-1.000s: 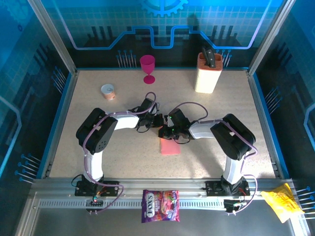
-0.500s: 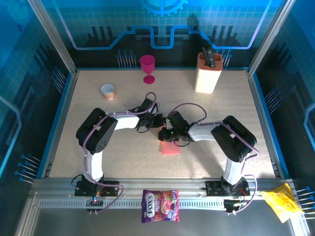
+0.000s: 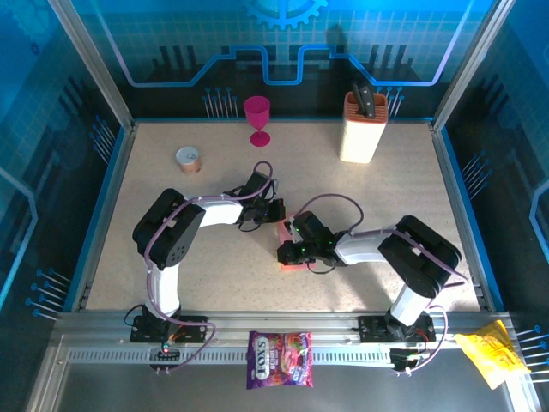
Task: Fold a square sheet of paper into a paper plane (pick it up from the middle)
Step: First fold in half a square sheet of paper at the center of the table, then fold the triangle a second time at the center of the table.
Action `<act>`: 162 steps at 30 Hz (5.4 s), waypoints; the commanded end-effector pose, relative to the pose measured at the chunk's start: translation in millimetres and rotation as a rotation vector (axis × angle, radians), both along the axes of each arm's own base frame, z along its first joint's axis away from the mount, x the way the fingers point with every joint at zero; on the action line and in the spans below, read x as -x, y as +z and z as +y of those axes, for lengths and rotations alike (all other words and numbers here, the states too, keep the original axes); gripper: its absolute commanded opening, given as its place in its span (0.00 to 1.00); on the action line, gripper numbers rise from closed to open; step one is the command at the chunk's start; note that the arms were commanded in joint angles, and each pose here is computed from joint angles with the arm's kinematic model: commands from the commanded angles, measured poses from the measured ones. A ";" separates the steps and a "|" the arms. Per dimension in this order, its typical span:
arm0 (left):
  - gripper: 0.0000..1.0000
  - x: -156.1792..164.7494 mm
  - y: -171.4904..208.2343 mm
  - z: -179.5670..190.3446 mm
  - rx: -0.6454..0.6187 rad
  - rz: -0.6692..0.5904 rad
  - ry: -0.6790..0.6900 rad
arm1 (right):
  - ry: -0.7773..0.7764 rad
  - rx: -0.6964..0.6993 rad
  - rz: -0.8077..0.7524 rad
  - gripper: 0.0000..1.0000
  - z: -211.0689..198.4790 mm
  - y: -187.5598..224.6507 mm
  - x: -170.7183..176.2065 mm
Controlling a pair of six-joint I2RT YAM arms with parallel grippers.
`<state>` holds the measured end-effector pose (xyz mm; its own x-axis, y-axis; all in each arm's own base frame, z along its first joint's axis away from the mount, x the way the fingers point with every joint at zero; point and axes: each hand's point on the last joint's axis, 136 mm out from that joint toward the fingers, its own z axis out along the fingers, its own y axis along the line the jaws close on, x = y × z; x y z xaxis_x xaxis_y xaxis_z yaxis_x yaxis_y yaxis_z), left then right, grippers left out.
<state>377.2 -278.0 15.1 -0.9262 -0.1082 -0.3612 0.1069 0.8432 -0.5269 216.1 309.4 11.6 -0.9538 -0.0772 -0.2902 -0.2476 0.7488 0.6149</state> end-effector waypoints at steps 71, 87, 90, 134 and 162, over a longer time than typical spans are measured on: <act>0.20 67.1 -16.8 -19.3 -0.020 0.057 -0.074 | -0.251 0.096 0.167 0.43 -84.9 10.2 4.2; 0.20 68.2 -19.0 -17.7 -0.018 0.059 -0.071 | -0.239 0.088 0.146 0.29 -77.7 21.3 -1.0; 0.20 68.8 -19.3 -18.1 -0.016 0.059 -0.072 | -0.240 0.091 0.141 0.30 -78.2 23.0 -1.5; 0.19 68.5 -21.0 -19.0 -0.009 0.062 -0.070 | -0.237 0.206 0.105 0.25 -101.0 30.5 4.5; 0.18 69.5 -22.3 -18.7 -0.010 0.065 -0.072 | -0.265 0.134 0.148 0.32 -95.3 23.5 -1.6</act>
<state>321.3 -308.5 17.7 -0.9353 -0.0693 -0.3471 0.1527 0.8056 -0.5725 219.3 216.9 33.5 -0.9782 0.1307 -0.1613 0.0301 0.8580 0.5127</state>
